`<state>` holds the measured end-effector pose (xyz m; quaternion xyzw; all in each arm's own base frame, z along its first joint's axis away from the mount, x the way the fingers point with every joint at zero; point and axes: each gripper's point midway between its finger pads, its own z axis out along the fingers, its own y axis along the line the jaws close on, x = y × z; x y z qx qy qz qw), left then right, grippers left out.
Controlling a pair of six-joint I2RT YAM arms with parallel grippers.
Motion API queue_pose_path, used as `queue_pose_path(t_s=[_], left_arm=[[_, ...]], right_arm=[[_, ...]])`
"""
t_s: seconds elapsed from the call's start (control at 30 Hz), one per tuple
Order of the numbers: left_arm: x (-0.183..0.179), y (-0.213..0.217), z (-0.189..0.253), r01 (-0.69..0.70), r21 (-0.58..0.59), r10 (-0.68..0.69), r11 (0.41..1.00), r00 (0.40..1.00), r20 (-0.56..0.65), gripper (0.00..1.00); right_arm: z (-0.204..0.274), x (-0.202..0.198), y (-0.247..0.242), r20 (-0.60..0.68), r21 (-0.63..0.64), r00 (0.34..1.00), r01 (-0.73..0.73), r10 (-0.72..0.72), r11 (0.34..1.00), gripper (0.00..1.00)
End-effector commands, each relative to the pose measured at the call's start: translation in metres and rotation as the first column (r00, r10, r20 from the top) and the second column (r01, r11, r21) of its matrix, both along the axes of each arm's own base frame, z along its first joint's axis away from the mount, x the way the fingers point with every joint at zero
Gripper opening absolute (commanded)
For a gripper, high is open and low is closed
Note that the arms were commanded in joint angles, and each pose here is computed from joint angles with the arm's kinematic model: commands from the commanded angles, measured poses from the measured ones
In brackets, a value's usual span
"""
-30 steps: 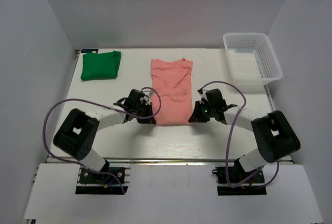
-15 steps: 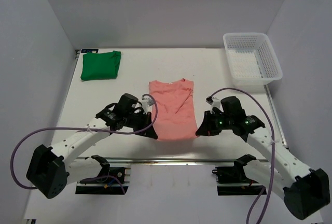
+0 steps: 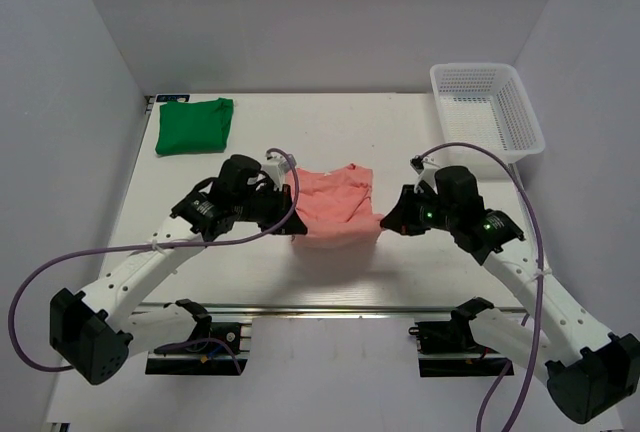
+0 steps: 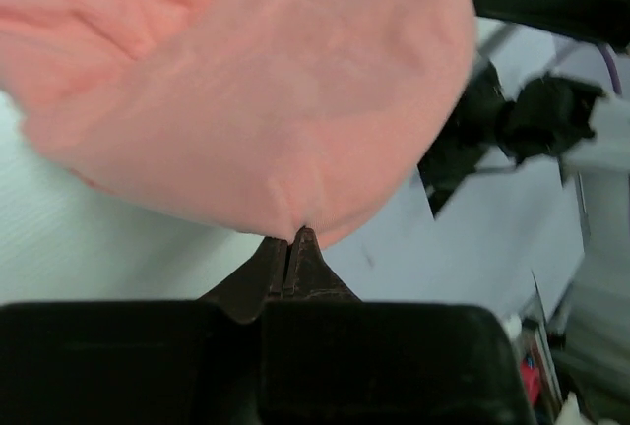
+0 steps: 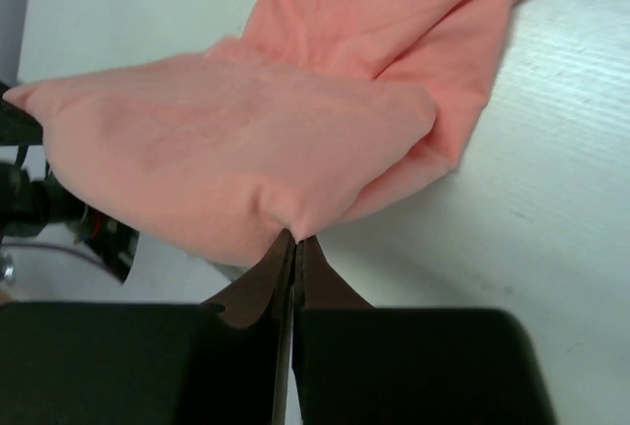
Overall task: Fold and stack the t-shirts
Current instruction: Fold the long partially folded tshirt into a neat square
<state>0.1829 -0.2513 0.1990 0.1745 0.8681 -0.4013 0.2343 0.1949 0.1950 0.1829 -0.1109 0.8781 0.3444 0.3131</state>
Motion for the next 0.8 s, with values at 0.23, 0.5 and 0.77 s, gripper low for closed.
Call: queue_pose_path(t_s=[0.23,0.5,0.77], left_arm=[[0.091,0.025,0.017,-0.400,0.125,0.379,0.908,0.911,0.160,0.00],[0.127,0.038,0.012,-0.506,0.190,0.465,0.841,0.856,0.225,0.00],[0.169,0.046,0.011,-0.628,0.200,0.578,0.752,0.775,0.255,0.00]], right_arm=[[0.042,0.082,-0.018,0.196,-0.031,0.941,0.288,-0.277,0.957,0.00],[0.057,0.126,-0.001,0.239,-0.044,0.935,0.280,-0.262,0.959,0.00],[0.051,0.179,-0.006,0.249,-0.099,0.896,0.400,-0.367,0.911,0.00]])
